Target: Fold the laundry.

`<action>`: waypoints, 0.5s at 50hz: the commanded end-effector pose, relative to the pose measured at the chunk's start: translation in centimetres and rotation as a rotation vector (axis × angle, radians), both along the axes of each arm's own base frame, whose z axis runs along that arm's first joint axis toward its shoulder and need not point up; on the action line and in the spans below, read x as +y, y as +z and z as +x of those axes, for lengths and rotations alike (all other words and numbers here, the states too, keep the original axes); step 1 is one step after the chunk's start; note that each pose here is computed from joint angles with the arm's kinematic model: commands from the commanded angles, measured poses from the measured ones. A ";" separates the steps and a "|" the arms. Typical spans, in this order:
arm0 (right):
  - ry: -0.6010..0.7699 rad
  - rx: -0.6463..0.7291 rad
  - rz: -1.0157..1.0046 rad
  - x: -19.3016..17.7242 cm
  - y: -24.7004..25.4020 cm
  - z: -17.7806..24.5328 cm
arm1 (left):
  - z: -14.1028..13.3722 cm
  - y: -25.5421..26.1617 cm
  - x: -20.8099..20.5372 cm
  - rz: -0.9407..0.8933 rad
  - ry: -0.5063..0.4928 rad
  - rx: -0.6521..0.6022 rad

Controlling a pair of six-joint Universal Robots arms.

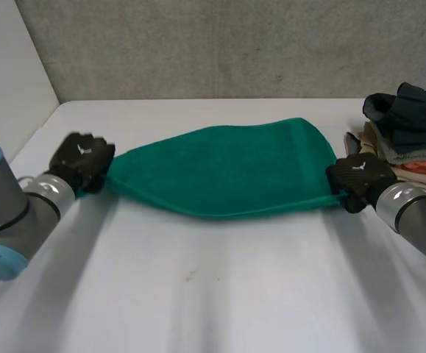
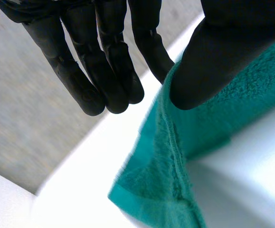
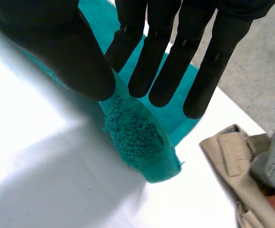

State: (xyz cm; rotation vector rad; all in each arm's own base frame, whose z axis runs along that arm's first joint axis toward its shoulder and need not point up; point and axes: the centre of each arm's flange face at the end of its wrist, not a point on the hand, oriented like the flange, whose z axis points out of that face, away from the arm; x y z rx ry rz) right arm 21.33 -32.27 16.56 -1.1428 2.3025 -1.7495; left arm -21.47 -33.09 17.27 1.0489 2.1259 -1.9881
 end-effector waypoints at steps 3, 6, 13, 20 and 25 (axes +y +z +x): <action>-0.007 0.015 0.011 0.2 -0.2 0.4 | 2.0 -4.4 -3.2 0.080 0.064 -0.101; -0.013 0.012 0.006 0.1 0.1 0.3 | 2.5 -4.5 -3.6 0.085 0.081 -0.112; -0.030 0.013 0.000 -0.1 0.3 -0.1 | 3.4 -4.8 -3.9 0.095 0.096 -0.117; -0.057 0.033 0.009 -0.2 0.5 -0.3 | 4.1 -4.0 -2.7 0.141 0.082 -0.119; -0.041 0.059 0.026 0.5 1.6 -0.2 | 4.6 -1.7 -2.0 0.139 0.085 -0.116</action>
